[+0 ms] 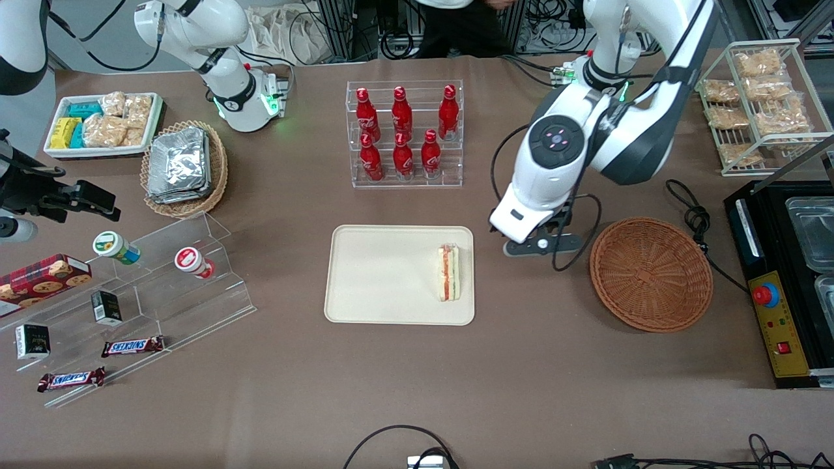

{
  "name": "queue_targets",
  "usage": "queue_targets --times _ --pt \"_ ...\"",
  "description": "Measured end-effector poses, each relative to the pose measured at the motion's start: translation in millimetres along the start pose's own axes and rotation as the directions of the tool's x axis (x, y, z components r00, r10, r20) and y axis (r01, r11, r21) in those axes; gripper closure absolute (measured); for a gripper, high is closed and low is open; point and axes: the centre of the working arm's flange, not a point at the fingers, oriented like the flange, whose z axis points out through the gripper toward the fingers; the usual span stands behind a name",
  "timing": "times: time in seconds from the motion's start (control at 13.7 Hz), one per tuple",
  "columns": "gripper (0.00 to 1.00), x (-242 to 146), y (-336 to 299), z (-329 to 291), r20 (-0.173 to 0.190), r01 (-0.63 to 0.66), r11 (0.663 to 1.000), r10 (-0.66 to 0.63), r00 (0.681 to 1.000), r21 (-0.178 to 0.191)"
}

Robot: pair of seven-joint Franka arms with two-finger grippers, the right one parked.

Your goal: Place sandwich from basket to tray

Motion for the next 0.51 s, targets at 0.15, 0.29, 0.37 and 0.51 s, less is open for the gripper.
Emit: queue_targets --times 0.15,0.29,0.37,0.51 --pt "0.00 6.0 -31.7 -15.3 0.023 -0.022 1.000 0.023 0.999 -0.020" --pt "0.00 14.0 -68.8 -27.9 0.034 -0.046 0.999 0.047 0.998 -0.020" --pt "0.00 16.9 -86.8 -32.8 0.043 -0.056 0.998 0.057 0.997 -0.018" --pt "0.00 20.9 -120.1 -43.0 0.052 -0.074 0.997 0.074 0.996 -0.015"
